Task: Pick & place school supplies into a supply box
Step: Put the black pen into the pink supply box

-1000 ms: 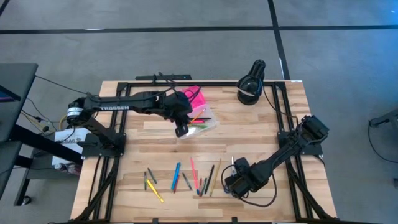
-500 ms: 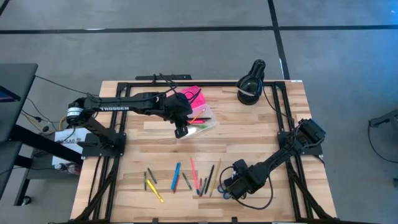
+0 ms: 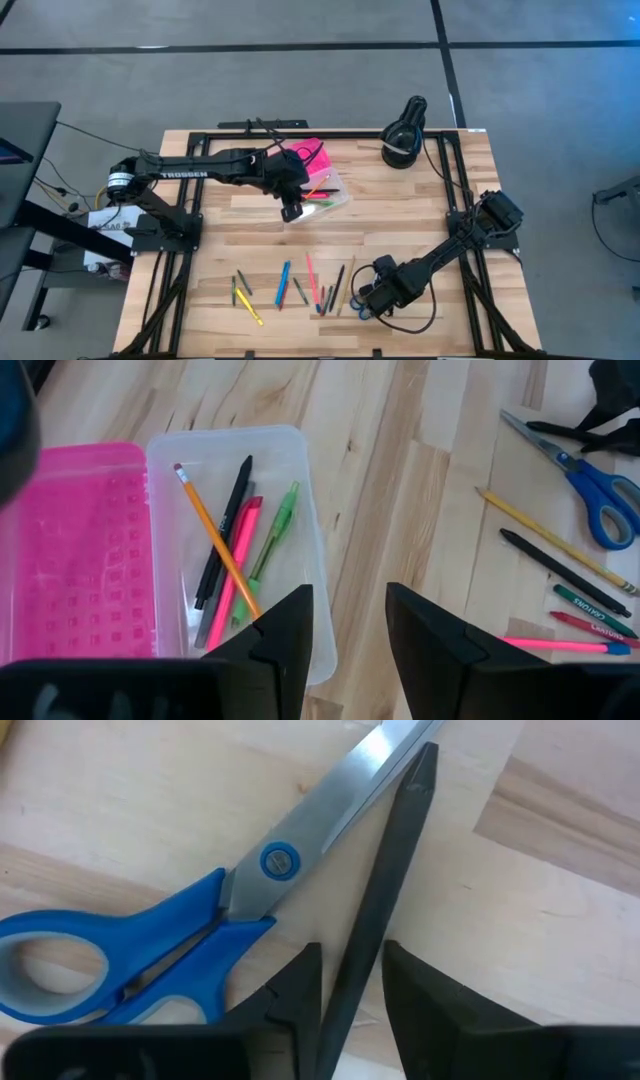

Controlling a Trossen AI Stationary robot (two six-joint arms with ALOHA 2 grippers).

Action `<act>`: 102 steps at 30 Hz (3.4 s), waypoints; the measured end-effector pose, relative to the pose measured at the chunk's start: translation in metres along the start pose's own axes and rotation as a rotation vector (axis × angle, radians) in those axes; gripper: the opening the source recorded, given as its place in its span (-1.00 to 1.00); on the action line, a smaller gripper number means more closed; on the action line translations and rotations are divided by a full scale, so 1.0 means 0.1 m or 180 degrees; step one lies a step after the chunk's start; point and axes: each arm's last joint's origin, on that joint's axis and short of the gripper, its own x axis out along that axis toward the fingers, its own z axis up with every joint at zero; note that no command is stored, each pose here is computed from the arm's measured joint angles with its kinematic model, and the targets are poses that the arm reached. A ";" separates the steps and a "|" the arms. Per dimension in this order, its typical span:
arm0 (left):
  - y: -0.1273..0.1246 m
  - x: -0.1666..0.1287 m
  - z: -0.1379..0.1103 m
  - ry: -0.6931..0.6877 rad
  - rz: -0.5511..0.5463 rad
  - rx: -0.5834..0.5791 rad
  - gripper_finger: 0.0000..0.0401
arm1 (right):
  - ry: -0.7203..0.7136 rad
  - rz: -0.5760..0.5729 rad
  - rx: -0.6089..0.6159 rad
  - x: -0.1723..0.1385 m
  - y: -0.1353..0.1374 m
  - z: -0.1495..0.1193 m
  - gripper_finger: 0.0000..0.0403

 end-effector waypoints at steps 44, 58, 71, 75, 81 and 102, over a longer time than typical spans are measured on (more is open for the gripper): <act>-0.07 0.00 -0.01 0.0000 0.0013 0.0204 -0.40 | -0.0077 0.0019 -0.0097 -0.26 0.02 -0.11 -0.94; -0.03 -0.02 -0.08 0.0213 0.0071 0.0362 -0.40 | -0.0975 0.0695 -0.0025 -1.03 -0.29 0.06 -0.94; 0.00 -0.53 -0.11 -0.0228 0.0324 0.0304 -0.40 | -0.1315 0.0618 -0.0799 -1.35 -0.36 0.76 -0.94; 0.03 -0.72 -0.19 -0.0267 0.0453 0.0155 -0.40 | -0.1474 0.0689 -0.1151 -1.40 -0.31 1.07 -0.94; 0.04 -0.92 -0.30 -0.0277 0.0569 -0.0114 -0.40 | -0.1743 0.0879 -0.1719 -1.48 -0.25 1.54 -0.94; -0.36 -0.77 -0.78 -0.0047 0.1101 -0.0506 -0.40 | -0.2077 0.1111 -0.2778 -1.27 -0.15 2.51 -0.93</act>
